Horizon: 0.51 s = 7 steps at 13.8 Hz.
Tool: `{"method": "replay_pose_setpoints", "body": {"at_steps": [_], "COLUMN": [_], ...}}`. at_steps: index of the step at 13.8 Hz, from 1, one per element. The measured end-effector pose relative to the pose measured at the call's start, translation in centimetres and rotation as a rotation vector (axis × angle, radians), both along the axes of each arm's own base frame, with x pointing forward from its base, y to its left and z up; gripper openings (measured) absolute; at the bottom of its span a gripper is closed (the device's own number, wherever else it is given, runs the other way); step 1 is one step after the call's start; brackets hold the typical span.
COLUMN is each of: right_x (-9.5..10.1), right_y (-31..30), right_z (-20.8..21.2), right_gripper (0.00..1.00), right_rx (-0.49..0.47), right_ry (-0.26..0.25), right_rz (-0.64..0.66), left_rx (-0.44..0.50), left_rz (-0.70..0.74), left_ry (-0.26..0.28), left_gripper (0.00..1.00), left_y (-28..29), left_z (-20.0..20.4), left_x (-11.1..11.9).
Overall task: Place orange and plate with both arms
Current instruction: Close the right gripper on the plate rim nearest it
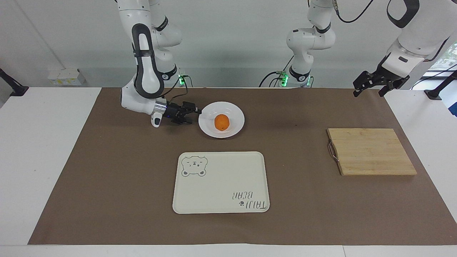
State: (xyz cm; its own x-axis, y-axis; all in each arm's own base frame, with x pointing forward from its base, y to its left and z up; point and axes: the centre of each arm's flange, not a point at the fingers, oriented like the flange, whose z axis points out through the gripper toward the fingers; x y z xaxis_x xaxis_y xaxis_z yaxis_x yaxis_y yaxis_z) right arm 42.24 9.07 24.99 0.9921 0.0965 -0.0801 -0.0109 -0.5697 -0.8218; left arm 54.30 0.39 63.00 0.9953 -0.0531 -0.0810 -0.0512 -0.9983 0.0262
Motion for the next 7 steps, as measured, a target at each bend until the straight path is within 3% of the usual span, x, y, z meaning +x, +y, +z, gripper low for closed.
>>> {"method": "replay_pose_setpoints", "body": {"at_steps": [7], "right_x": [-0.1], "right_y": [2.7], "right_z": [0.0], "right_gripper": [1.0], "right_rx": [-0.009], "right_ry": [-0.01], "right_rz": [-0.016], "left_rx": [-0.001], "left_rz": [-0.014], "left_ry": [-0.007], "left_gripper": [1.0], "left_y": [-0.1], "left_z": [0.4], "left_x": [-0.2]}}
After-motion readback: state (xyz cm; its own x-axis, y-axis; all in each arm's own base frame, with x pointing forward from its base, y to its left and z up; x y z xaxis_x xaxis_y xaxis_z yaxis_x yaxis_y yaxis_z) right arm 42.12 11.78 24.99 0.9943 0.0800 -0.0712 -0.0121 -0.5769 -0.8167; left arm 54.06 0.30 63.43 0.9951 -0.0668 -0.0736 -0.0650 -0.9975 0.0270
